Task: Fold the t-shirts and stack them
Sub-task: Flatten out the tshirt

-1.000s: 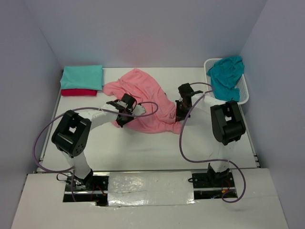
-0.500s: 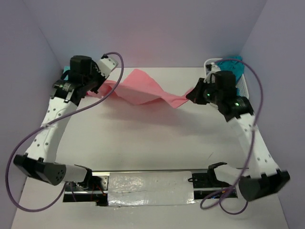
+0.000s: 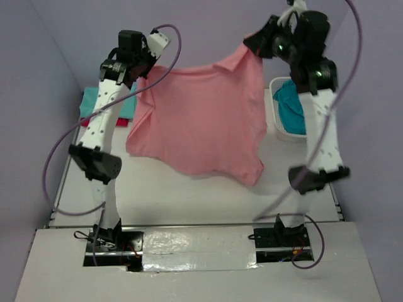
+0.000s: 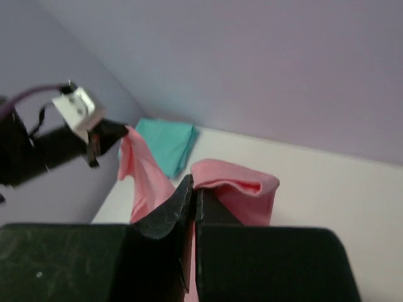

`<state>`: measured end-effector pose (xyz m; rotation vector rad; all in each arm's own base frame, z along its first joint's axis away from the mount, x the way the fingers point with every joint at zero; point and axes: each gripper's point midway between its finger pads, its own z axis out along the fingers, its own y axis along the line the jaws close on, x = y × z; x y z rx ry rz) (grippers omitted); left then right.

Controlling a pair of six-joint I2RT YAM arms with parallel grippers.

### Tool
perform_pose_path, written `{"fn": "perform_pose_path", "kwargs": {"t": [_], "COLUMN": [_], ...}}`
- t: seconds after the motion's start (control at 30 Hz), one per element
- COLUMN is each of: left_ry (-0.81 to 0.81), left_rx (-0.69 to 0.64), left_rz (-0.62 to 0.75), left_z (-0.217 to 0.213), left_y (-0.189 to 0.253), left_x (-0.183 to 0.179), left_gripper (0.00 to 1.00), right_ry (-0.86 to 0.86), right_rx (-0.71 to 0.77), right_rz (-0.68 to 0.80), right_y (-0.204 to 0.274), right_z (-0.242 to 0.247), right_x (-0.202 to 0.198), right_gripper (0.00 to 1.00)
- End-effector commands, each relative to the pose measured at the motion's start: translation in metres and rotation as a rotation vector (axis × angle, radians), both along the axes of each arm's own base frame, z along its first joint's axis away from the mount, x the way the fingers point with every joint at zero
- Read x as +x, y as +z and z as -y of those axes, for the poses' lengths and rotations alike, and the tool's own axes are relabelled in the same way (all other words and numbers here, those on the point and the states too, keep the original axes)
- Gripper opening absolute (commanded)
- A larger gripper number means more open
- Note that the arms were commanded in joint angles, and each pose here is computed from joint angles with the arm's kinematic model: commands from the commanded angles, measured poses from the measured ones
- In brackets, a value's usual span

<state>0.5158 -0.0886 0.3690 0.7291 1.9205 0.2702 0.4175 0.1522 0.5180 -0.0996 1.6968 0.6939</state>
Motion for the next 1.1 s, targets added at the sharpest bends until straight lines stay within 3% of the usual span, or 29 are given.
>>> {"fn": "perform_pose_path", "kwargs": {"t": [0.0, 0.03, 0.07, 0.1, 0.13, 0.17, 0.2, 0.33, 0.4, 0.43, 0.47, 0.5, 0.53, 0.6, 0.67, 0.7, 0.77, 0.83, 0.9, 0.93, 1.0, 1.03, 1.07], "left_ry": [0.212, 0.264, 0.274, 0.282, 0.254, 0.238, 0.222, 0.115, 0.029, -0.011, -0.059, -0.12, -0.155, -0.196, -0.275, -0.32, -0.455, -0.567, -0.673, -0.704, -0.757, -0.788, -0.799], "left_rx": [-0.028, -0.052, -0.053, -0.075, -0.13, -0.138, -0.158, -0.111, -0.078, -0.065, -0.006, 0.01, 0.066, 0.131, 0.256, 0.32, 0.362, 0.422, 0.478, 0.495, 0.505, 0.512, 0.51], "left_rz": [0.212, 0.338, 0.337, 0.389, 0.474, 0.46, 0.517, 0.555, 0.469, 0.464, 0.383, 0.345, 0.274, 0.217, 0.078, 0.058, -0.087, -0.276, -0.35, -0.446, -0.551, -0.697, -0.785], "left_z": [-0.039, -0.048, -0.052, -0.058, -0.056, -0.054, -0.054, -0.04, -0.029, -0.026, -0.022, -0.015, -0.014, -0.017, -0.018, -0.018, 0.003, 0.017, 0.045, 0.047, 0.065, 0.057, 0.053], "left_y": [0.03, 0.059, 0.047, 0.06, 0.092, 0.09, 0.12, 0.149, 0.126, 0.132, 0.1, 0.094, 0.066, 0.051, -0.004, -0.01, -0.062, -0.123, -0.155, -0.193, -0.228, -0.252, -0.262], "left_x": [0.064, 0.074, 0.08, 0.079, 0.07, 0.07, 0.061, 0.039, 0.033, 0.016, 0.016, 0.0, -0.002, -0.023, -0.038, -0.051, -0.082, -0.122, -0.157, -0.18, -0.215, -0.247, -0.265], "left_gripper": [0.0, 0.0, 0.0, 0.0, 0.0, 0.0, 0.0, 0.0, 0.0, 0.0, 0.0, 0.0, 0.0, 0.0, 0.0, 0.0, 0.05, 0.12, 0.17, 0.23, 0.33, 0.64, 0.71], "right_ry": [-0.084, -0.11, -0.125, -0.119, -0.134, -0.129, -0.128, -0.155, -0.163, -0.159, -0.164, -0.168, -0.169, -0.16, -0.137, -0.136, -0.122, -0.136, -0.147, -0.15, -0.156, -0.169, -0.171], "right_rx": [0.116, 0.189, 0.213, 0.247, 0.253, 0.244, 0.233, 0.154, 0.132, 0.133, 0.117, 0.116, 0.095, 0.088, 0.099, 0.073, 0.087, 0.065, 0.062, 0.074, 0.079, 0.099, 0.108], "right_rz": [0.005, 0.008, -0.019, 0.134, 0.087, 0.14, 0.193, 0.235, 0.241, 0.285, 0.224, 0.254, 0.171, 0.087, 0.053, -0.039, -0.097, -0.232, -0.323, -0.347, -0.418, -0.449, -0.462], "right_y": [-0.003, 0.002, -0.01, 0.037, 0.014, 0.028, 0.048, 0.069, 0.064, 0.076, 0.041, 0.047, 0.006, -0.037, -0.059, -0.108, -0.139, -0.201, -0.248, -0.26, -0.3, -0.311, -0.319], "right_z": [0.028, 0.034, 0.039, 0.046, 0.047, 0.046, 0.046, 0.042, 0.039, 0.039, 0.03, 0.033, 0.028, 0.022, 0.014, 0.01, 0.003, 0.004, 0.005, 0.005, 0.008, 0.009, 0.009], "right_x": [0.084, 0.097, 0.107, 0.088, 0.097, 0.087, 0.068, 0.023, 0.008, -0.022, -0.015, -0.038, -0.031, -0.044, -0.063, -0.063, -0.079, -0.088, -0.105, -0.11, -0.127, -0.132, -0.137], "right_gripper": [0.0, 0.0, 0.0, 0.0, 0.0, 0.0, 0.0, 0.0, 0.0, 0.0, 0.0, 0.0, 0.0, 0.0, 0.0, 0.0, 0.0, 0.0, 0.0, 0.0, 0.0, 0.0, 0.0]}}
